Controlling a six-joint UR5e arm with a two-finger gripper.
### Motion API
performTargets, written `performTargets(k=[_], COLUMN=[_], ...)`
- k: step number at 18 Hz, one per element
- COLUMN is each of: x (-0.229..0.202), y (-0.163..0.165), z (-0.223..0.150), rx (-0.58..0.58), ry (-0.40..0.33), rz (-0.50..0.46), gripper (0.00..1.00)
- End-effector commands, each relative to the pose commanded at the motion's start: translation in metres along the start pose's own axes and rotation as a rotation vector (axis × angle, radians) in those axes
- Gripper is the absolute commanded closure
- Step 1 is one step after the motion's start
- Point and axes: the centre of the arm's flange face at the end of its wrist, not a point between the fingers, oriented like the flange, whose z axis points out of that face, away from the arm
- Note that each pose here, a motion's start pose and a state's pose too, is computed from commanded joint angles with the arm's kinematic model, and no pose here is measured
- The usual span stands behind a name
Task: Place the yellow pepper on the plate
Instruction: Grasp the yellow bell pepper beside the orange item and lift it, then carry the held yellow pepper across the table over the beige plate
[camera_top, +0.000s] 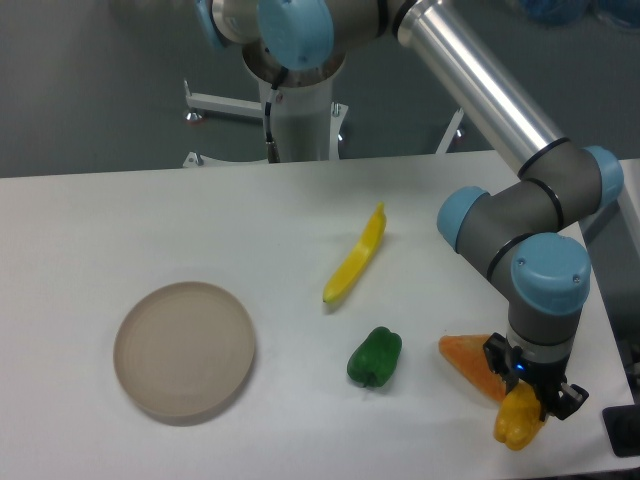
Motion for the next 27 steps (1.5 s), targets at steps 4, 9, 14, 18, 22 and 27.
performTargets(k=[4,9,14,18,22,27], x=[0.002,0.012,0.048,0.075,0.102,0.141], y=[-0.001,-0.018,-0.028,-0.027,-0.043,-0.068], z=[-0.002,-0.018,-0.051,-0.078,-0.096,-0.111], rx=[0.0,0.004,0.004,-0.016,-0.028,-0.034], ry=[0.002,0.003,0.04,0.105,0.147,0.168], rz=[-0.006,0.002,0.001,0.01,-0.031,-0.074], gripper=[0.51,0.51,0.51,0.51,0.51,0.51])
